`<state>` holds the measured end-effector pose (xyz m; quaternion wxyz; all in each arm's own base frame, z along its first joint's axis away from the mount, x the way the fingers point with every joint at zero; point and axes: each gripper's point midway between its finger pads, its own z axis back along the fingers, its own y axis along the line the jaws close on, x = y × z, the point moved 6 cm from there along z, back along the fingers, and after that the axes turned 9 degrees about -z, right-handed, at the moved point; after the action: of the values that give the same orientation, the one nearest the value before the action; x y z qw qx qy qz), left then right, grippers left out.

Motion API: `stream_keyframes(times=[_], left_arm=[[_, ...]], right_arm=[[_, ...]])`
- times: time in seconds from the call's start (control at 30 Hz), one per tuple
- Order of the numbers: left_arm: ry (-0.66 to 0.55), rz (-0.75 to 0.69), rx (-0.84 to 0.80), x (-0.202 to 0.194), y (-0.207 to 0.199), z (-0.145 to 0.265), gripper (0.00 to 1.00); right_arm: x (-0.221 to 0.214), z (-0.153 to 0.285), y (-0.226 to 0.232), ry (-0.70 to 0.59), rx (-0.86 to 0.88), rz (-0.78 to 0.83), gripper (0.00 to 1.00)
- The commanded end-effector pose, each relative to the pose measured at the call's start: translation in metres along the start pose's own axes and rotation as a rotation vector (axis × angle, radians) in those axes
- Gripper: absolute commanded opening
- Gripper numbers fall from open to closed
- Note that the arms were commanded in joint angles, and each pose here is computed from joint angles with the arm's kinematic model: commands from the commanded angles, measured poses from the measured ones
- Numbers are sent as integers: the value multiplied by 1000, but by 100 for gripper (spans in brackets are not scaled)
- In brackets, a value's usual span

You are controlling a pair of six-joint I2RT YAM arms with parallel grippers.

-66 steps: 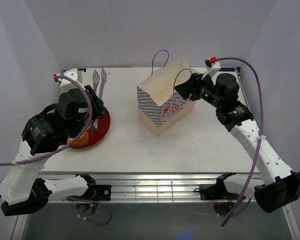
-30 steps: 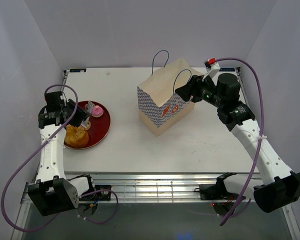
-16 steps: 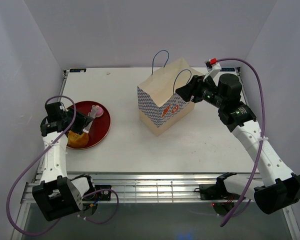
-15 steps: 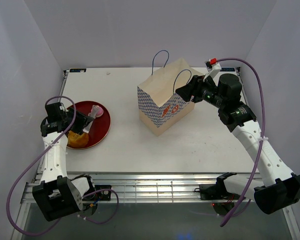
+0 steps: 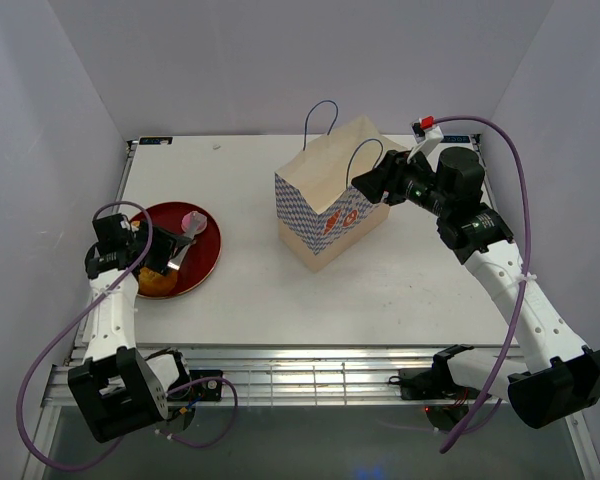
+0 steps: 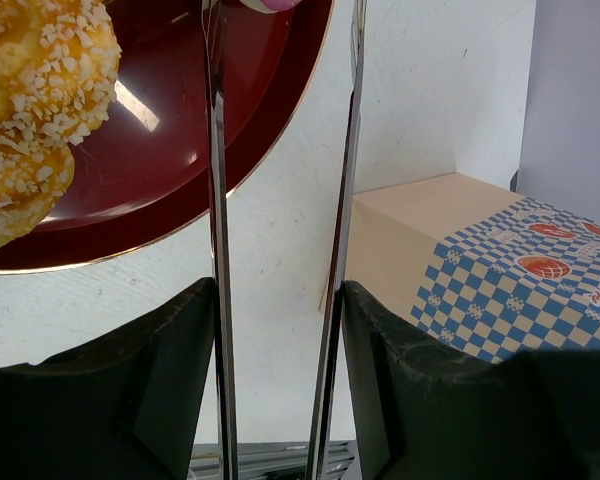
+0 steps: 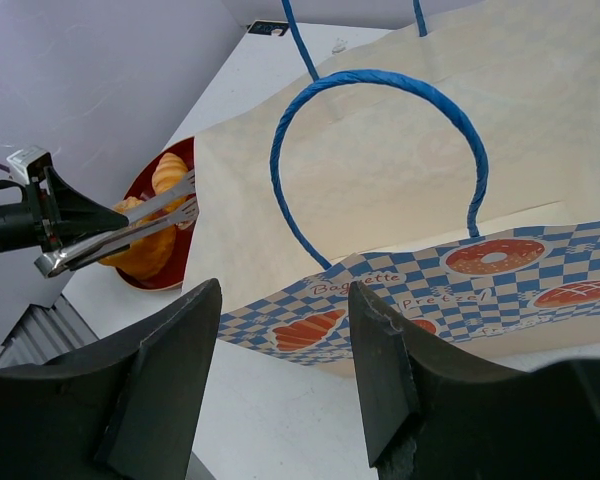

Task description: Place the fake bread into the paper bag

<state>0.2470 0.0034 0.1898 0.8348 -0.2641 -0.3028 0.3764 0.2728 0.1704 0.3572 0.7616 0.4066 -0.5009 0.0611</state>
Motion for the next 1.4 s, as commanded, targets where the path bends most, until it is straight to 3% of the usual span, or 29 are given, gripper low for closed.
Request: stream_keyframes(times=[0.0, 0.67, 1.03, 1.37], left_arm=[[-23, 10, -56, 6, -5, 0, 62], [-37, 128, -78, 7, 11, -15, 61], [-34, 135, -92, 6, 15, -17, 50], [-60, 109, -111, 12, 3, -4, 47]], right_arm=[[5, 3, 4, -20, 22, 17, 60], [1, -2, -2, -9, 10, 11, 60], [1, -2, -2, -18, 9, 6, 60], [2, 0, 0, -28, 14, -3, 60]])
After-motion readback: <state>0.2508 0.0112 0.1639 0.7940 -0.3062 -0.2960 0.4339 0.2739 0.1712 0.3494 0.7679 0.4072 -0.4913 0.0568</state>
